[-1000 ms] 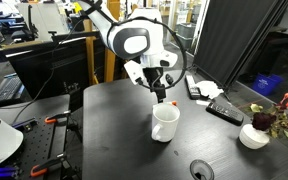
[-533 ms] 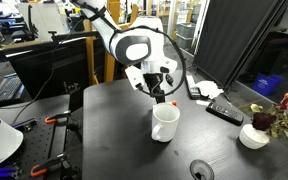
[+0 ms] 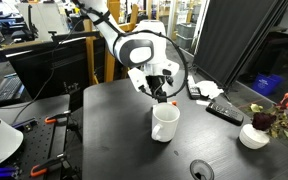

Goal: Put the marker in the mug

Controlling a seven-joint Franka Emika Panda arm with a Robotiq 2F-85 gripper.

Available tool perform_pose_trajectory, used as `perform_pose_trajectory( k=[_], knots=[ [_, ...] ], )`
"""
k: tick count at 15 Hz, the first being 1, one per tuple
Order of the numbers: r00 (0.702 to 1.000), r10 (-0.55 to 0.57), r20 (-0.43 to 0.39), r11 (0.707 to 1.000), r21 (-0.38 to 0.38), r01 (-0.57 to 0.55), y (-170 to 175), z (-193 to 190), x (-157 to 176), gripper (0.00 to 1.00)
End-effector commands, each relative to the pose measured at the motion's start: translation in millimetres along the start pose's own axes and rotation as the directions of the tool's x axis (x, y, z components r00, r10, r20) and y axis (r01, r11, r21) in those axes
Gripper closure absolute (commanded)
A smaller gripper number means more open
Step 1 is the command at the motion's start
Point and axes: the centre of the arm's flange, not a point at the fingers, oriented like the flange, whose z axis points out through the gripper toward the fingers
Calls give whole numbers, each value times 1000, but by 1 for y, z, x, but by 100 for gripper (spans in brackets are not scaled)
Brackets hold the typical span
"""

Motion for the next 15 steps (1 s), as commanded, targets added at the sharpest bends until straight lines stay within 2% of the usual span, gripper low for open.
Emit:
perform_pose_trajectory(
  k=[1, 15],
  knots=[
    [999, 39, -8, 999, 9, -39, -7, 1, 14, 0],
    [996, 74, 46, 997, -24, -73, -12, -2, 55, 0]
  ],
)
